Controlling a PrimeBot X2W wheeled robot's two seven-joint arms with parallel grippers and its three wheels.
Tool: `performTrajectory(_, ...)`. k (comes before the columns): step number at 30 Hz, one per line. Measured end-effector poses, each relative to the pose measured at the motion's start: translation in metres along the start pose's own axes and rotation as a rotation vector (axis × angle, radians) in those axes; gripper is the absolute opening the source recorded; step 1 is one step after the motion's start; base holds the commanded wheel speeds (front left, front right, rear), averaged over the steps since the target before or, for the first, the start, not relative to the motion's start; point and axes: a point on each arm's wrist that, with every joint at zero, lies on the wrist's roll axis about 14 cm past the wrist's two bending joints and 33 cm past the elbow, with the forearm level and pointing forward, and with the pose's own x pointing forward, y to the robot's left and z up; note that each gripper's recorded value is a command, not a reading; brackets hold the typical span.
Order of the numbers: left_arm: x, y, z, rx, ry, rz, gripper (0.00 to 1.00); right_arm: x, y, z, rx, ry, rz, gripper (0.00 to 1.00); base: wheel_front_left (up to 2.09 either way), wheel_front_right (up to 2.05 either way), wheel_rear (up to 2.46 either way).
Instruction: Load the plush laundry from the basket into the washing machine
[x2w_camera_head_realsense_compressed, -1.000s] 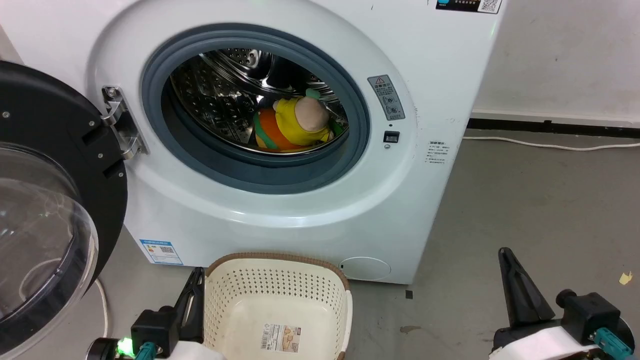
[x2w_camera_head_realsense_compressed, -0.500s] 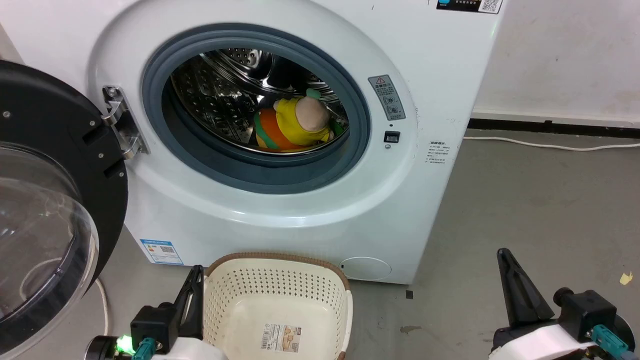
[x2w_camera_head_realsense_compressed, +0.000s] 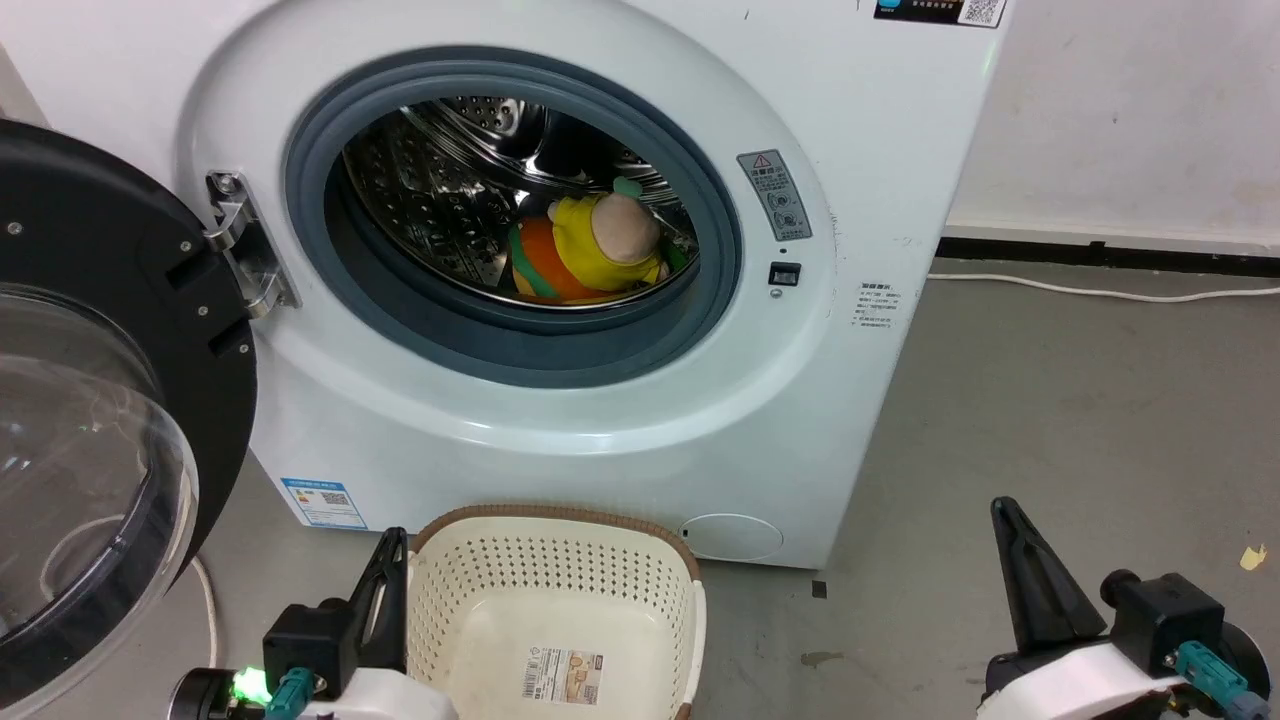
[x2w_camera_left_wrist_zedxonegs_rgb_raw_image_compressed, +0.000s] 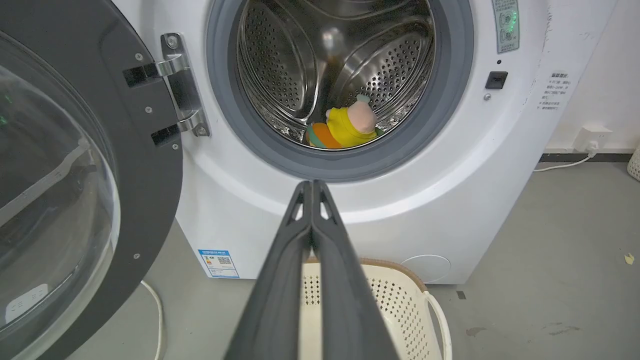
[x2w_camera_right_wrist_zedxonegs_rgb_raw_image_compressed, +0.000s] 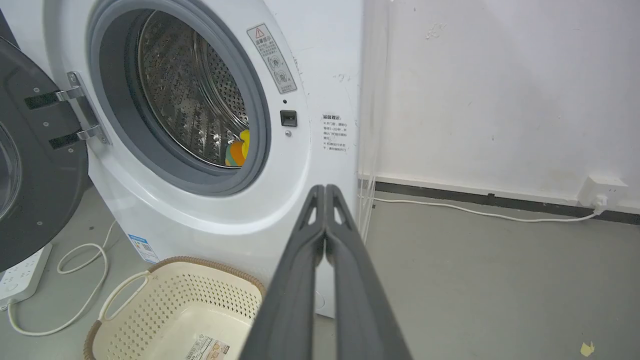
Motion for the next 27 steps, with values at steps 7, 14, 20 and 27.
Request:
performTrajectory(7,0.0005,0.0017,0.0001,0.005,0.010,0.005,0.00,0.0005,0.0003,-0.0014,-0.016,0.015,0.002,0.00,0.00,0.00,0.00)
performTrajectory(14,0.0013,0.0033,0.0015,0.009,0.015,0.011,0.00,0.0012,0.0001,-0.0021,-0.019,0.026,0.002,0.00,0.00,0.00,0.00)
performTrajectory(20,0.0035,0.0025,0.0048,0.008,0.009,0.013,0.00,0.0016,0.0001,-0.0024,-0.028,0.033,0.003,0.00,0.00,0.00,0.00)
performTrajectory(27,0.0040,0.0021,0.0058,0.006,0.015,0.014,0.00,0.0018,0.0001,-0.0042,-0.038,0.048,0.004,0.00,0.00,0.00,0.00)
